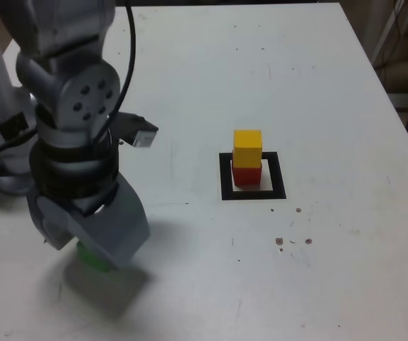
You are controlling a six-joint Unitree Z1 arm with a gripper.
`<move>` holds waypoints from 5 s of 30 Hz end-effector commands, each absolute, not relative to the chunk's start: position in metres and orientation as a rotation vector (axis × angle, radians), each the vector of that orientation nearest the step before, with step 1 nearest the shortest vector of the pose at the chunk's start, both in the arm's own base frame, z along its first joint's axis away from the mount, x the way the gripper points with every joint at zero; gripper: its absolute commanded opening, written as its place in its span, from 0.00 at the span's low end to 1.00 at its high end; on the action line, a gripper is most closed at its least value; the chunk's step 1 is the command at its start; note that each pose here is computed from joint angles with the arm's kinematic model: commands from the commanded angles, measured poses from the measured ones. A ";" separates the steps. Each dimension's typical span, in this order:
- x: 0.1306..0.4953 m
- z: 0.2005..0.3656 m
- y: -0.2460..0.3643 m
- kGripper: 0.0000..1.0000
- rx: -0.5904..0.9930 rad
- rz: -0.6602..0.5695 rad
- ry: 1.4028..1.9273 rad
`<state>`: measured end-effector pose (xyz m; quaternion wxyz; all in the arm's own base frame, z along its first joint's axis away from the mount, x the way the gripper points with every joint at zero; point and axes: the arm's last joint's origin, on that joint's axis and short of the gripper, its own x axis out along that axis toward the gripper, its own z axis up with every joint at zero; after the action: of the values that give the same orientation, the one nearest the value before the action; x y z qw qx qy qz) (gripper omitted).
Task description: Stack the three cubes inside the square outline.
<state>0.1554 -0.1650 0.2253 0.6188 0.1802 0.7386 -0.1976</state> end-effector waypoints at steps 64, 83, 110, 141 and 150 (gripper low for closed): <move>0.247 0.333 -0.096 0.26 0.271 -0.159 1.642; 0.315 0.340 -0.055 0.26 0.117 -0.071 1.637; 0.351 0.315 -0.042 0.26 0.081 -0.088 1.672; 0.351 0.302 -0.037 1.00 0.071 -0.117 1.654; 0.329 0.321 -0.032 1.00 0.102 -0.085 1.586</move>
<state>0.3331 -0.0337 0.3167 0.6942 0.0446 0.7173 -0.0403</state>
